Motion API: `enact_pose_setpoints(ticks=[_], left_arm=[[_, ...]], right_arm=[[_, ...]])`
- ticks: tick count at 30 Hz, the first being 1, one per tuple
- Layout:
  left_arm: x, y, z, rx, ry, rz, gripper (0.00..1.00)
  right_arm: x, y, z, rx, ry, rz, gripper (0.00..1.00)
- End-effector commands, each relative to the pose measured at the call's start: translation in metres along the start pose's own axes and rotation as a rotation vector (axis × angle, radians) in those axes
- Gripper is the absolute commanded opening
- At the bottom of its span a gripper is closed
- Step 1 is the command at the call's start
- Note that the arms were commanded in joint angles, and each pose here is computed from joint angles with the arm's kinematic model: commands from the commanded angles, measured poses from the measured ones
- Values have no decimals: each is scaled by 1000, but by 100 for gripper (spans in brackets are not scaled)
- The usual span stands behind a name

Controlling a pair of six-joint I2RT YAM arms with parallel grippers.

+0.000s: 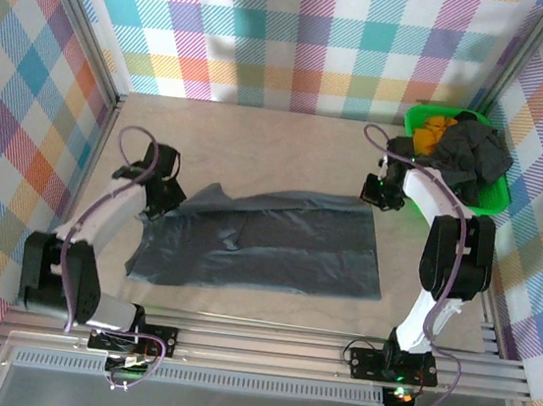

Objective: Fold and stack the t-shirts

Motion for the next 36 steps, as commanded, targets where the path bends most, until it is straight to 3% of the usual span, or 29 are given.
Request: enact_pose_setpoints(ticks=[1,4,7,10,15,20,25,36], left_arm=[[0,28,-31,-70,17,45,0],[7,41,-55,-116,81,42,1],[3,47,-61,-136,119,73,24],[-16,36,-42,-159,55,51,40],[-11,-14,-6,-153,41,-63,48],[35,-66,20,8,114,-34,49],[56,-51,37,5,142,108,37],[64,-33,2,11,243,91,29]], right_arm=[[-2,-9,-12,42,-20,-25,0],[11,-18,-34,62,45,-51,0],[23,-27,-48,73,111,-97,0],[24,-30,-50,77,131,-118,8],[18,-29,-44,86,119,-123,25],[2,-26,-35,109,81,-121,35],[-15,-17,-28,117,51,-82,36],[-17,-4,-29,122,76,-22,37]])
Point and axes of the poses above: each hand's point on the last joint's axis, 136 mm out from that joint toward the fingers, its own x axis out along the fingers, its own y axis along the line the jaws close on, z = x × y, the point moved 2 cm from there along -x, back along the fingers, and after that the axes turned 5 degrees about -x, right-handed, at the moved point
